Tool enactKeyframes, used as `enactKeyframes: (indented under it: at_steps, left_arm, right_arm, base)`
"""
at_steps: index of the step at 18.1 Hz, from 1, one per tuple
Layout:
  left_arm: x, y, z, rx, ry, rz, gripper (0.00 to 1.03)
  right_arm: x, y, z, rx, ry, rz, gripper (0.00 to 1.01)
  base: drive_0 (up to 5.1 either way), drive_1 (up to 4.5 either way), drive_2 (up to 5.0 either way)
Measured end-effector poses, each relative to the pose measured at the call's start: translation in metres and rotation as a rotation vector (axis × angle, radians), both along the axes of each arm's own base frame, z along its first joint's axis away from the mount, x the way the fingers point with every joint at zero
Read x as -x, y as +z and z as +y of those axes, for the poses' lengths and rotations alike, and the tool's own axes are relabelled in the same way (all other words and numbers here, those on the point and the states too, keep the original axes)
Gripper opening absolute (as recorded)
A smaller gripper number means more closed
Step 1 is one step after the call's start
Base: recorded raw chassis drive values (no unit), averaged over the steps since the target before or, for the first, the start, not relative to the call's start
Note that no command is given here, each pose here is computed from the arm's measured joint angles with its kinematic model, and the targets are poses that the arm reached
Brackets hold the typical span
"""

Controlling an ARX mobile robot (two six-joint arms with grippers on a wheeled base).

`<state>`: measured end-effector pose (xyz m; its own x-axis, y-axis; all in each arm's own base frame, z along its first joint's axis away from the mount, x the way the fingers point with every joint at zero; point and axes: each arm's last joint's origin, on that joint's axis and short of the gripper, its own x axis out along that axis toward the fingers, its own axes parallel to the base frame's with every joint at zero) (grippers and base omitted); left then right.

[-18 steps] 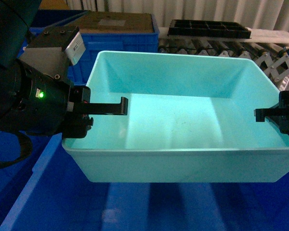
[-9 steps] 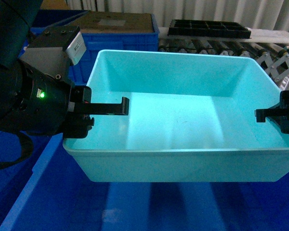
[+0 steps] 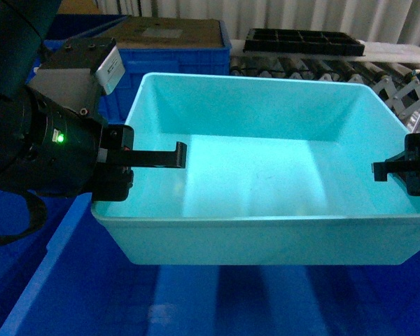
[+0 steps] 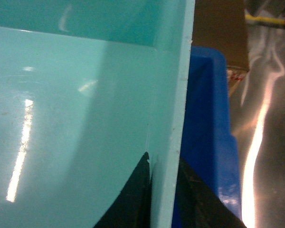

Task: Stack blue boxes stably on right

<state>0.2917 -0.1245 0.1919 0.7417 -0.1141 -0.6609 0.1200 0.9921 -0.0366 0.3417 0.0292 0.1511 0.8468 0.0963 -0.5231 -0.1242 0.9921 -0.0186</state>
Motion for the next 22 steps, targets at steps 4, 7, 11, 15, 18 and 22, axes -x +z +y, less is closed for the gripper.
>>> enactKeyframes:
  at_steps: [4,7,11,15,18,22]
  left_arm:
    - [0.002,0.007,0.001,0.001,-0.002,-0.027,0.42]
    - [0.002,0.007,0.000,-0.006,-0.011,-0.026,0.71]
    - [0.002,0.007,0.001,-0.008,-0.010,-0.026,0.98]
    - [0.000,0.010,0.004,-0.005,-0.006,-0.051,0.98]
    - [-0.002,0.028,0.014,0.019,-0.028,-0.093,0.98]
    - [0.004,0.091,0.056,0.183,-0.047,-0.241,0.98]
  right_arm:
    - [-0.001,0.000,-0.010,0.116,-0.054,-0.011,0.53]
    - [-0.001,0.000,-0.011,0.125,-0.054,-0.011,0.83]
    - [-0.001,0.000,-0.011,0.128,-0.052,-0.011,0.98]
    - [-0.002,0.004,-0.011,0.124,-0.051,-0.041,0.98]
    - [-0.006,0.025,-0.010,0.105,-0.042,-0.103,0.98]
    - [-0.007,0.095,-0.011,0.057,-0.025,-0.320,0.98]
  base:
    - [0.0,0.00,0.0]
    - [0.0,0.00,0.0]
    - [0.0,0.00,0.0]
    - [0.0,0.00,0.0]
    - [0.0,0.00,0.0]
    - [0.0,0.00,0.0]
